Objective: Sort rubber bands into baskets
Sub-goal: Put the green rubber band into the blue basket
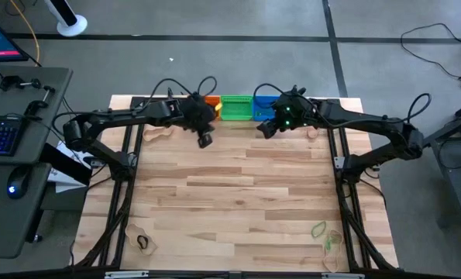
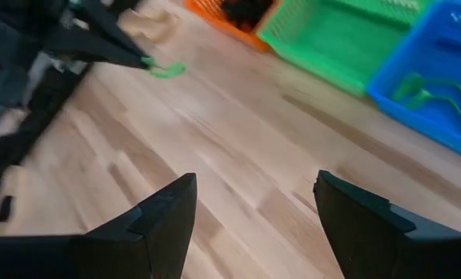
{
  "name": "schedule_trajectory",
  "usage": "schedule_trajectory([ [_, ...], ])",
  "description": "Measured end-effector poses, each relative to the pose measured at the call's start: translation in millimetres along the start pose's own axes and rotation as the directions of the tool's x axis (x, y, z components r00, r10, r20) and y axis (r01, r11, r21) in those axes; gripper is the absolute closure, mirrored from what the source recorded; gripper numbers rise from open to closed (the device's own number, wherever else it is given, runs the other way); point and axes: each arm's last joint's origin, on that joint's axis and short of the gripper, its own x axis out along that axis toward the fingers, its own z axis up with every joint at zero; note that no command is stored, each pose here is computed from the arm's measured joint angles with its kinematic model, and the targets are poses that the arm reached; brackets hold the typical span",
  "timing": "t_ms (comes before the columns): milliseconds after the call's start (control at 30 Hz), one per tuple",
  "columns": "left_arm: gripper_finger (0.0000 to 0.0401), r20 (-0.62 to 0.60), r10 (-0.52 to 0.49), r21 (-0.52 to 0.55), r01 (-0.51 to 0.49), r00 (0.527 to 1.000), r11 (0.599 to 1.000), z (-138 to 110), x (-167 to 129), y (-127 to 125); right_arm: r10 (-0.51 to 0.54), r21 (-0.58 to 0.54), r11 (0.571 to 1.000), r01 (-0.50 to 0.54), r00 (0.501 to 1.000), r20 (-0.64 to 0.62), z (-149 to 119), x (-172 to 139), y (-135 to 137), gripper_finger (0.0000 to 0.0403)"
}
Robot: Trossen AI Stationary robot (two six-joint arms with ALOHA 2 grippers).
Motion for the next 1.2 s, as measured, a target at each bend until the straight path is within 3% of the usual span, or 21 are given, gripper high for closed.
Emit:
schedule_trajectory([
  [133, 0.0401, 0.179, -0.001, -0.034, 0.007, 0.984, 0.999, 18, 6, 1, 0.114, -0.023, 0.994, -0.111, 0.985, 0.127, 11, -15, 9, 0.0153],
  [267, 0.0401, 0.35, 0.004, -0.067, 0.021, 0.937, 0.998, 36, 25, 1, 0.22, -0.058, 0.975, -0.212, 0.933, 0.286, 21, -46, 17, 0.0153],
  [433, 0.0401, 0.5, 0.01, -0.174, 0.089, 0.866, 0.981, 58, 60, 3, 0.253, -0.083, 0.967, -0.24, 0.878, 0.406, 24, -79, 18, 0.0153],
  [633, 0.0401, 0.48, 0.018, -0.257, 0.121, 0.877, 0.959, 94, 104, 7, 0.198, -0.057, 0.979, -0.194, 0.86, 0.471, 24, -90, 15, 0.0153],
  [800, 0.0401, 0.456, 0.075, -0.302, 0.075, 0.887, 0.951, 128, 131, 15, 0.18, -0.049, 0.983, -0.179, 0.862, 0.474, 24, -88, 15, 0.0153],
  [1067, 0.0398, 0.319, 0.177, -0.301, -0.077, 0.931, 0.95, 144, 158, 24, 0.184, -0.036, 0.981, -0.19, 0.864, 0.468, 23, -87, 16, 0.0153],
  [1200, 0.0371, 0.313, 0.199, -0.271, -0.113, 0.929, 0.956, 145, 157, 25, 0.185, -0.035, 0.981, -0.191, 0.864, 0.468, 23, -87, 16, 0.0153],
])
